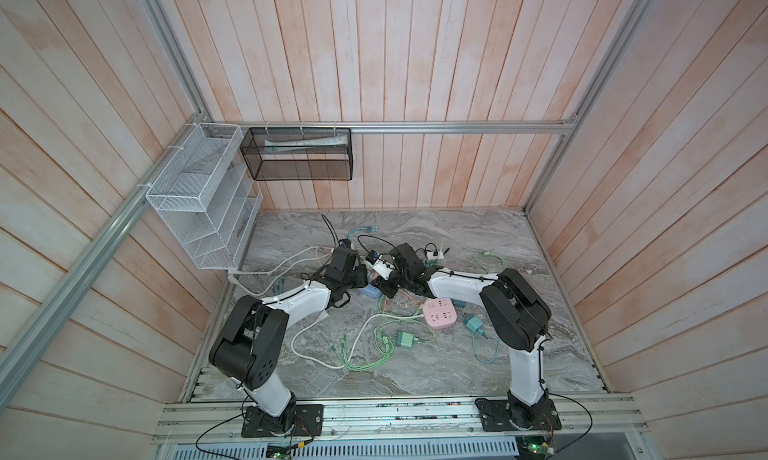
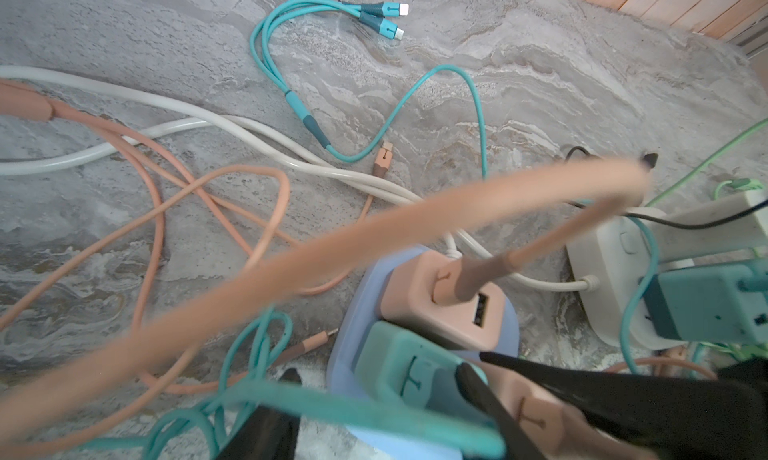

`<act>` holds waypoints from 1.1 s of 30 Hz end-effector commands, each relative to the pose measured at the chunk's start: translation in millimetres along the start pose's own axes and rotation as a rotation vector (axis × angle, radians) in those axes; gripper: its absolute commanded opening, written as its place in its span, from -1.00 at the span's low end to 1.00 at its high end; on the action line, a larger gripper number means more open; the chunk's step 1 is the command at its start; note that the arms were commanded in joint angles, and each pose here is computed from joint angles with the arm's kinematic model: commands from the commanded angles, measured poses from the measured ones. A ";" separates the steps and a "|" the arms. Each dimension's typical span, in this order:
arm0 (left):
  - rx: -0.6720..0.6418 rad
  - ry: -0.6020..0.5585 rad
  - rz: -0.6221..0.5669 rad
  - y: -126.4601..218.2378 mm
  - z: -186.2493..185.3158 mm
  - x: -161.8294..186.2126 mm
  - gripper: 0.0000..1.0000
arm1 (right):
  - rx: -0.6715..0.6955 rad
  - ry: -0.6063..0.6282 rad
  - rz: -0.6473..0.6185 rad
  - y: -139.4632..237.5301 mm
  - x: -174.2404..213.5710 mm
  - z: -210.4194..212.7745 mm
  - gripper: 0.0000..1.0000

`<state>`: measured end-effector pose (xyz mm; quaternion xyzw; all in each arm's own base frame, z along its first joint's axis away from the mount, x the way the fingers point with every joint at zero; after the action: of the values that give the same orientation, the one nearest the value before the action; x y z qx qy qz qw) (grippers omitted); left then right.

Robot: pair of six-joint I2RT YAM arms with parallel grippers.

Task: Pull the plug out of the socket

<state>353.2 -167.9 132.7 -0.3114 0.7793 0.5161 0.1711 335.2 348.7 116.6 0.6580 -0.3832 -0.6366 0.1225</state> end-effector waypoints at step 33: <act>-0.120 -0.057 0.275 -14.4 31.4 65.2 0.20 | -0.005 0.010 -0.149 38.9 -36.8 5.2 -1.00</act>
<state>354.9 -172.7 132.0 -0.3090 0.7846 0.5080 0.1756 324.5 343.6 141.4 0.6734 -0.3746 -0.6287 0.1044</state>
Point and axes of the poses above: each gripper's point midway between its finger pads, its own y axis back along the fingers, its own z axis along the line the jaws close on, x = y × z, the point moved 7 cm from there along y, back along the fingers, and after that the axes turned 13 degrees about y, right-handed, at the moved point
